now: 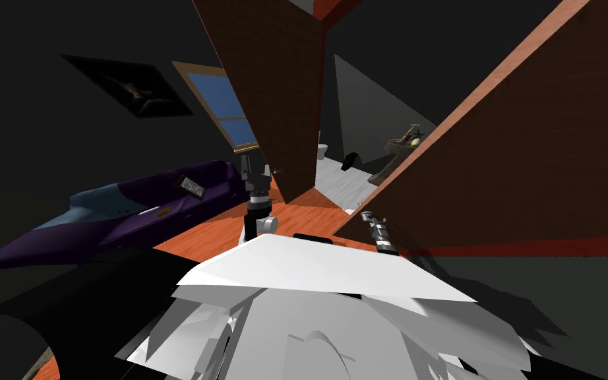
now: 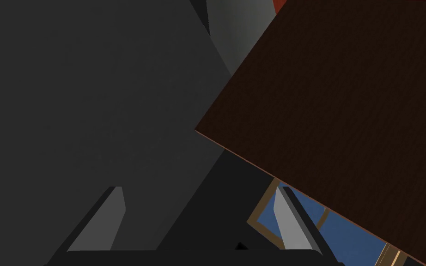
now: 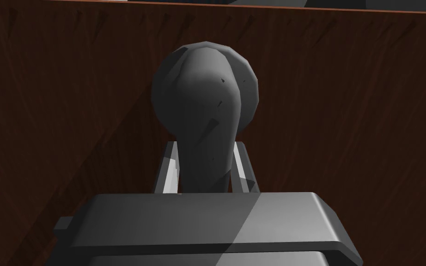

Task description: Pull the door open

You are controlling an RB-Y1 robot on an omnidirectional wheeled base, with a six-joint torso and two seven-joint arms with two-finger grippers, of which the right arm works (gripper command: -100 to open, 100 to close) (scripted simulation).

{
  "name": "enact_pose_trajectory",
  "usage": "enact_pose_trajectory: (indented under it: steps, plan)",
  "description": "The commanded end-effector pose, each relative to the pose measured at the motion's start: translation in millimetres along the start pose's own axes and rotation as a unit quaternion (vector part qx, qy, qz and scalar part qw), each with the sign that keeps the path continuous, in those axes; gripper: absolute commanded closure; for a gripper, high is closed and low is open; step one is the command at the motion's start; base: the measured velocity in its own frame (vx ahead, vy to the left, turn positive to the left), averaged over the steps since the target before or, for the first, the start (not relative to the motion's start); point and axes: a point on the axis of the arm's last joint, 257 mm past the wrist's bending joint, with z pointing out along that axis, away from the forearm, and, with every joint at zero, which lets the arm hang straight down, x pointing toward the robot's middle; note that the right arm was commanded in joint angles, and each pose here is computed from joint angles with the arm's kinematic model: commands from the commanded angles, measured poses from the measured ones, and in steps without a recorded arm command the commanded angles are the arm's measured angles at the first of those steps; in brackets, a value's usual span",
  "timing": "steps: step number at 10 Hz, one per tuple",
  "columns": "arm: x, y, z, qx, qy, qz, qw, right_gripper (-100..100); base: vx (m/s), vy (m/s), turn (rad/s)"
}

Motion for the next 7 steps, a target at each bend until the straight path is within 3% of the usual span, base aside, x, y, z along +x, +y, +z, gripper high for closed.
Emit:
enact_pose_trajectory:
  steps: [1, 3, 6, 7]
  plan:
    - [-1.1, -0.1, -13.1, 0.0, 0.011, 0.0, 0.9999, 100, -0.222, -0.052, 0.126]
    - [-1.9, 0.5, -21.8, 0.0, 0.02, 0.001, 0.9998, 100, -0.196, -0.06, 0.092]
    - [0.9, -3.2, -26.9, 0.006, 0.023, 0.002, 0.9997, 100, -0.059, -0.006, 0.015]
    - [-0.1, -3.4, -33.6, 0.006, 0.026, 0.002, 0.9996, 100, -0.11, -0.048, 0.162]
